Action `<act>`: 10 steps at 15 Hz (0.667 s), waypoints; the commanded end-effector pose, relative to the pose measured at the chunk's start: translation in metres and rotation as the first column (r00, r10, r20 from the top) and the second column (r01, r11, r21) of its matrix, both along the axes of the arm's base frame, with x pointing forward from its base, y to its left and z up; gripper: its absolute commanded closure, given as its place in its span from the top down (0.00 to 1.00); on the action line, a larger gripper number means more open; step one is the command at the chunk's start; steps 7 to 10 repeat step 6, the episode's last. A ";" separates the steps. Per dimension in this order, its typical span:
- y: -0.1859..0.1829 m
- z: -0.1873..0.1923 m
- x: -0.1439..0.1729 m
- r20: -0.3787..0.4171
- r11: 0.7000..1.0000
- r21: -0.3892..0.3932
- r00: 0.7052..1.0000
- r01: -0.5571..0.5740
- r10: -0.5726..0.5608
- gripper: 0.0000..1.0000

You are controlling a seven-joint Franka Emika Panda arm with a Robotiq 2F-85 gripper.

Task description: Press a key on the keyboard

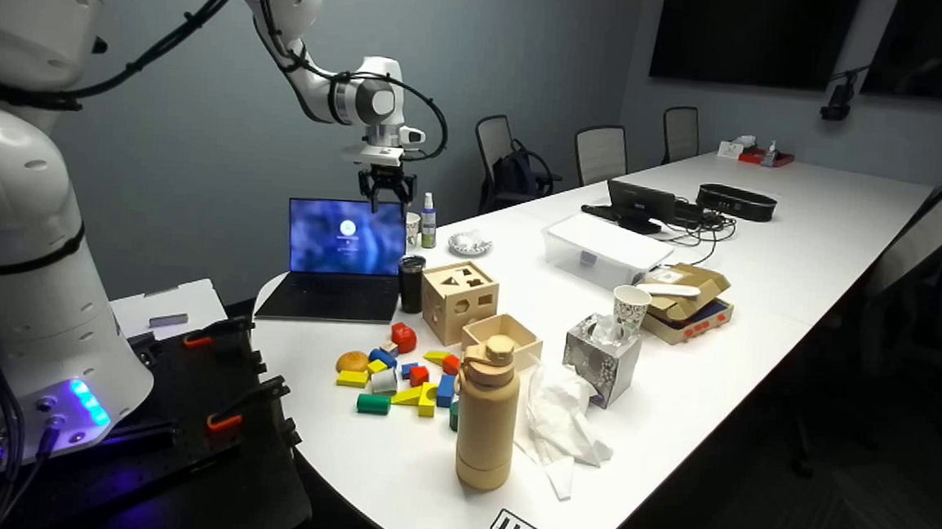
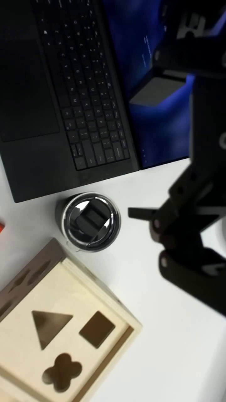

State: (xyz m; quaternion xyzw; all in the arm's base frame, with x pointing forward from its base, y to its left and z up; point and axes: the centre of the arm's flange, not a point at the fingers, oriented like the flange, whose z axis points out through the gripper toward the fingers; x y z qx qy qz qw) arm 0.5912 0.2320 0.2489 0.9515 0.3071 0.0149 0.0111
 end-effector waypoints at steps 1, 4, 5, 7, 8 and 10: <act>-0.038 0.033 -0.042 0.044 0.996 0.024 0.995 0.091 -0.092 1.00; -0.056 0.041 -0.051 0.052 0.991 0.030 0.990 0.129 -0.131 1.00; -0.060 0.042 -0.054 0.054 0.990 0.029 0.989 0.139 -0.140 1.00; -0.063 0.044 -0.057 0.052 0.988 0.030 0.987 0.150 -0.152 1.00; -0.063 0.044 -0.057 0.052 0.988 0.030 0.987 0.150 -0.152 1.00; -0.063 0.044 -0.057 0.052 0.988 0.030 0.987 0.150 -0.152 1.00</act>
